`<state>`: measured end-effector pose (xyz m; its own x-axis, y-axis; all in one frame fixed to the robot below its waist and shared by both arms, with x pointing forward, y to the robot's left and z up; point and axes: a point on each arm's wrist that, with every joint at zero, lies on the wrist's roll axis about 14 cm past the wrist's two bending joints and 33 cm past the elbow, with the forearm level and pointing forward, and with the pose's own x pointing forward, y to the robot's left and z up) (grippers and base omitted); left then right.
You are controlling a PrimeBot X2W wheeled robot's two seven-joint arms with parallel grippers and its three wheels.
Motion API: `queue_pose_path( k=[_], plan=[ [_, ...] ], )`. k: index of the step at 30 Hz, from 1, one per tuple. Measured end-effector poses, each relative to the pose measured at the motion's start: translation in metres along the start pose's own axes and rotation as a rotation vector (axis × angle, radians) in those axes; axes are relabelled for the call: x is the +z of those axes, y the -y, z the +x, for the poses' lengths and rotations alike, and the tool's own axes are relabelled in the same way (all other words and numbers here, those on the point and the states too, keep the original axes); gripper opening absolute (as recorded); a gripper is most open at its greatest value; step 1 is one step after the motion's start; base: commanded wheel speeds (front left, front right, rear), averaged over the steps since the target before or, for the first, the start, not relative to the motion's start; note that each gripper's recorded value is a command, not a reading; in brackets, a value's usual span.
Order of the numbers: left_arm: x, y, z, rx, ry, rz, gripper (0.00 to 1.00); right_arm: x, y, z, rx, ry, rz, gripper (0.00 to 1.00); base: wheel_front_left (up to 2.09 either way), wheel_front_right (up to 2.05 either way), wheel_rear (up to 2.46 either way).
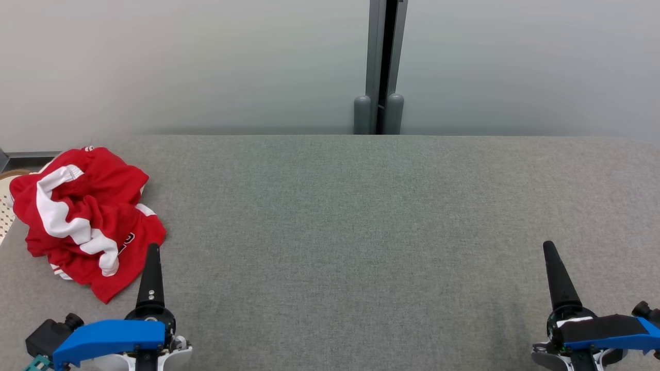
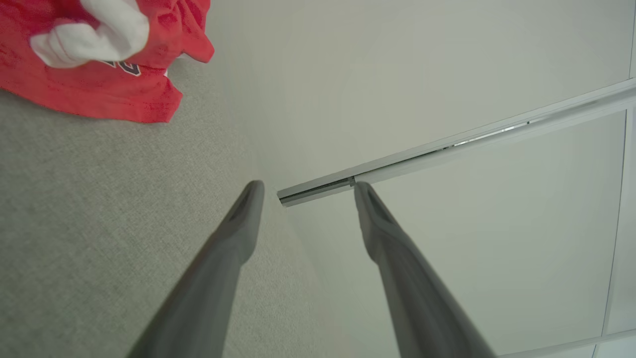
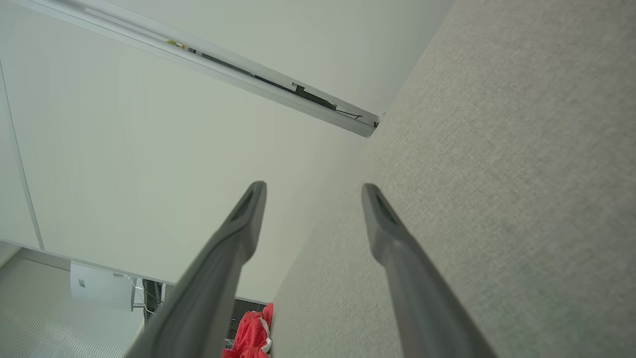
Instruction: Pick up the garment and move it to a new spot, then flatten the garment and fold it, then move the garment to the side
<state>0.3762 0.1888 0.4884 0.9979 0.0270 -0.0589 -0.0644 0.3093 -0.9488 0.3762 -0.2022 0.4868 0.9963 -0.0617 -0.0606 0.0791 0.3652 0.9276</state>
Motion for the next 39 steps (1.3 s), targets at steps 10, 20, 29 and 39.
queue_pose_path(
  k=[10,20,29,39],
  plan=[
    [-0.004,0.014,0.002,-0.036,-0.002,0.274,1.0,-0.01,-0.01,0.001,0.039,-0.02,-0.215,1.0,0.0,0.0,0.0],
    [-0.017,0.01,-0.002,-0.041,-0.031,0.485,1.0,-0.02,-0.011,-0.001,0.057,-0.042,-0.385,1.0,0.0,0.0,0.0],
    [-0.022,0.001,-0.006,-0.028,-0.045,0.613,1.0,-0.024,-0.008,-0.002,0.064,-0.048,-0.509,1.0,0.0,0.0,0.0],
    [-0.024,-0.008,-0.009,-0.013,-0.048,0.723,1.0,-0.029,-0.006,-0.003,0.074,-0.057,-0.63,1.0,0.0,0.0,0.0]
  ],
)
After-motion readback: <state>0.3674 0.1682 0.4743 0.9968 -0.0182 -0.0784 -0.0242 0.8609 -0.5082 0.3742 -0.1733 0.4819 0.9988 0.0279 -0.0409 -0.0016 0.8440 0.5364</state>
